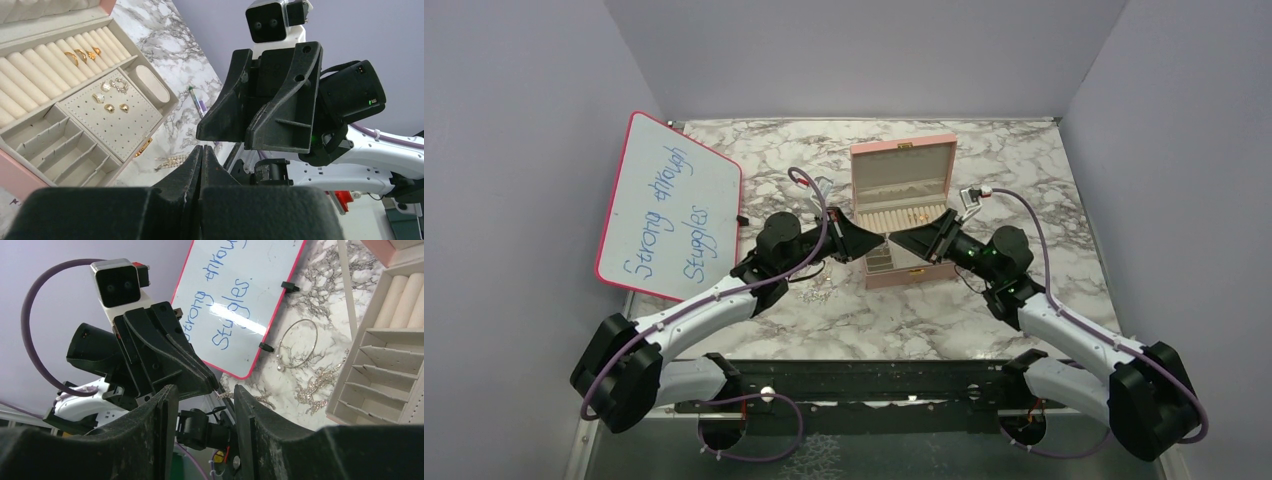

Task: Organize the mixed jewelry
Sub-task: Adjust the jewelry.

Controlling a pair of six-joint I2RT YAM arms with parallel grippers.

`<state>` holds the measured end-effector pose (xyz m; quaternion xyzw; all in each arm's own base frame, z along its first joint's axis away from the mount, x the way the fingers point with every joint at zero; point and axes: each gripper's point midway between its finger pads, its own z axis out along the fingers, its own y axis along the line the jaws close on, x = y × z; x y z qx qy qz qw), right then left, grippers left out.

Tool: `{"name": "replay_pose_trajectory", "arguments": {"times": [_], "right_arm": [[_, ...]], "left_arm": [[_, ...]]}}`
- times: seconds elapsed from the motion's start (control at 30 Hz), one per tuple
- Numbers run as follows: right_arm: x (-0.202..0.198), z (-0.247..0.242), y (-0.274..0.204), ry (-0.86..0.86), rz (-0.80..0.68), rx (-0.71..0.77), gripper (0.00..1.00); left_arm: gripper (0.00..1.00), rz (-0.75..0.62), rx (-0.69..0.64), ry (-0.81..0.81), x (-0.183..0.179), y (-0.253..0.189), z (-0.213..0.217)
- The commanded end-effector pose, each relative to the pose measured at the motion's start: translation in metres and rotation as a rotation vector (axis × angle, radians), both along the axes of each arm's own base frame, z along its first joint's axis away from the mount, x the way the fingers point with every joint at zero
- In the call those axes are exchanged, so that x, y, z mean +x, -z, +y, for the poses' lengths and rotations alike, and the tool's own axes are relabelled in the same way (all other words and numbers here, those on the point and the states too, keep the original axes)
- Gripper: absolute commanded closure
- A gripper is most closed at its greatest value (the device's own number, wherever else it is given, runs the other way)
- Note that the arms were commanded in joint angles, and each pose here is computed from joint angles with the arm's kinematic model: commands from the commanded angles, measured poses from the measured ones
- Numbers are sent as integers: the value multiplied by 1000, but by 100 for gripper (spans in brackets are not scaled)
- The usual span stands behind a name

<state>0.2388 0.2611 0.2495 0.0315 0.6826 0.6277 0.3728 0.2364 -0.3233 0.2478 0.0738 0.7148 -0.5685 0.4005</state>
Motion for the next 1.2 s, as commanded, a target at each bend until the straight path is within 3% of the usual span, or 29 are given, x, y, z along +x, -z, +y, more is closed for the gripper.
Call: {"name": "replay_pose_trajectory", "arguments": {"times": [0.0, 0.17, 0.47, 0.73, 0.9, 1.17], "right_arm": [[0, 1, -19, 2, -81, 0, 50], [-1, -1, -23, 0, -250, -65, 50], [-10, 2, -47, -56, -775, -245, 53], [-33, -10, -54, 28, -1170, -215, 48], [-41, -5, -57, -5, -1287, -186, 48], [-36, 9, -74, 57, -1342, -131, 45]], "left_arm": [[100, -62, -36, 42, -7, -28, 1], [100, 66, -95, 44, -8, -31, 3], [100, 333, -218, 64, -15, -39, 1], [100, 411, -336, 27, -15, -65, 11], [100, 474, -413, 27, -15, -74, 13], [100, 495, -495, -3, -12, -86, 21]]}}
